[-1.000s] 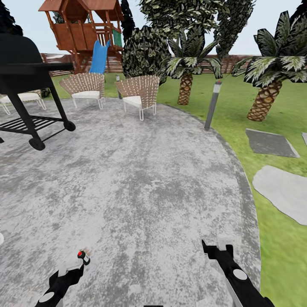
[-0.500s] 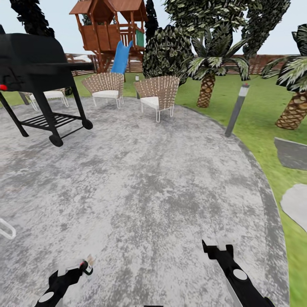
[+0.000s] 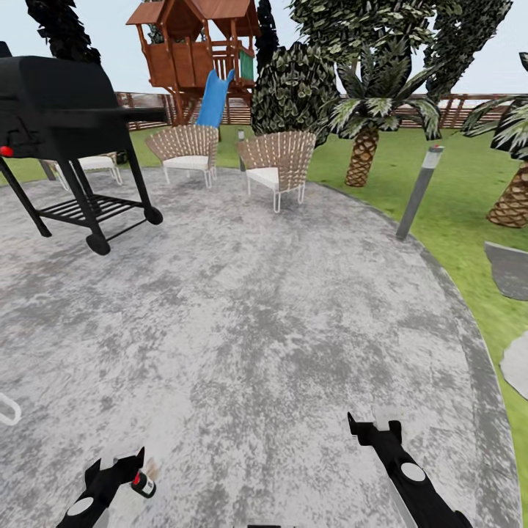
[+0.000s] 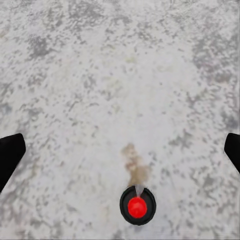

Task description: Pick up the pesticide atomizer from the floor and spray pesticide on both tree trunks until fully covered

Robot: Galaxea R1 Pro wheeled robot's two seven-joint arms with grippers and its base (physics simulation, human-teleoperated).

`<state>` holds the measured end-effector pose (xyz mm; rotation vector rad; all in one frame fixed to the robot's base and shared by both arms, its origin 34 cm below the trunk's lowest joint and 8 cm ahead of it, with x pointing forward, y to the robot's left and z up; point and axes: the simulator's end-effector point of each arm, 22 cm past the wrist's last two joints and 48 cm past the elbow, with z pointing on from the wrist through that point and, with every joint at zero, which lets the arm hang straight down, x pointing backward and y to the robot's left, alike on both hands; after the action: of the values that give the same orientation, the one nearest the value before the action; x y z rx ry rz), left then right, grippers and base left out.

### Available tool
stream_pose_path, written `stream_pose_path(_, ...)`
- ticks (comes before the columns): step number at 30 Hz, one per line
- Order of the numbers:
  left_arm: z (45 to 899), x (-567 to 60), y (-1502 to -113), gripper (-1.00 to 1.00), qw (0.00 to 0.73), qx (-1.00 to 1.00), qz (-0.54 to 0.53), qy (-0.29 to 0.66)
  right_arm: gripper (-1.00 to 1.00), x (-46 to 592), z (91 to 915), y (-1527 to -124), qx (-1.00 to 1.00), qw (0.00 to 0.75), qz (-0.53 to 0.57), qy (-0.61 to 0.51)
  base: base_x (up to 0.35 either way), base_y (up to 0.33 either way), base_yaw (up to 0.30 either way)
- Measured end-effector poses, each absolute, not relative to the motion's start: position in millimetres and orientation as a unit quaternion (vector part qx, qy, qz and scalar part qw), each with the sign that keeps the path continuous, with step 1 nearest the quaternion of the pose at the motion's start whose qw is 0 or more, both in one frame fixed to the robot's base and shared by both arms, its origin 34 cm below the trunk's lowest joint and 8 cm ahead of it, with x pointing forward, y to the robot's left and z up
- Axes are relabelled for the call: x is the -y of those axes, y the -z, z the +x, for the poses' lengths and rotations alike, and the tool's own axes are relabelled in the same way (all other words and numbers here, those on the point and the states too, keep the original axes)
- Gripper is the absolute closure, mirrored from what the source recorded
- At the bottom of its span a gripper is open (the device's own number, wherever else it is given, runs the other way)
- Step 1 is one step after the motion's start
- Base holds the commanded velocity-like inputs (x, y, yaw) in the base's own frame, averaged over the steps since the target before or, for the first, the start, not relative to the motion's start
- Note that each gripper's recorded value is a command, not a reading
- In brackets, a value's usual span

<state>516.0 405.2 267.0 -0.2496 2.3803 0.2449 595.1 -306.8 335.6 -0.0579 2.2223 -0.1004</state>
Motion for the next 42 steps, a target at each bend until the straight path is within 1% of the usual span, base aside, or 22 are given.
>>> stream_pose_path(13,517.4,-406.0,-268.0,-1.00,0.361,-0.923,-0.095,-0.095,-1.00,307.1,595.1,-335.2,-0.896,0.442,-0.023,0.041,0.033,0.000,0.000)
stream_pose_path(29,503.0,-405.3,-226.6,-1.00,0.356,-0.925,-0.097,-0.095,-1.00,309.2,583.7,-294.7,-0.898,0.438,-0.021,0.042,0.000,0.000,0.000)
stream_pose_path(42,482.1,-404.4,-190.9,-1.00,0.332,-0.934,-0.094,-0.096,-1.00,309.2,568.1,-256.4,-0.908,0.416,-0.022,0.042,0.000,0.000,0.000)
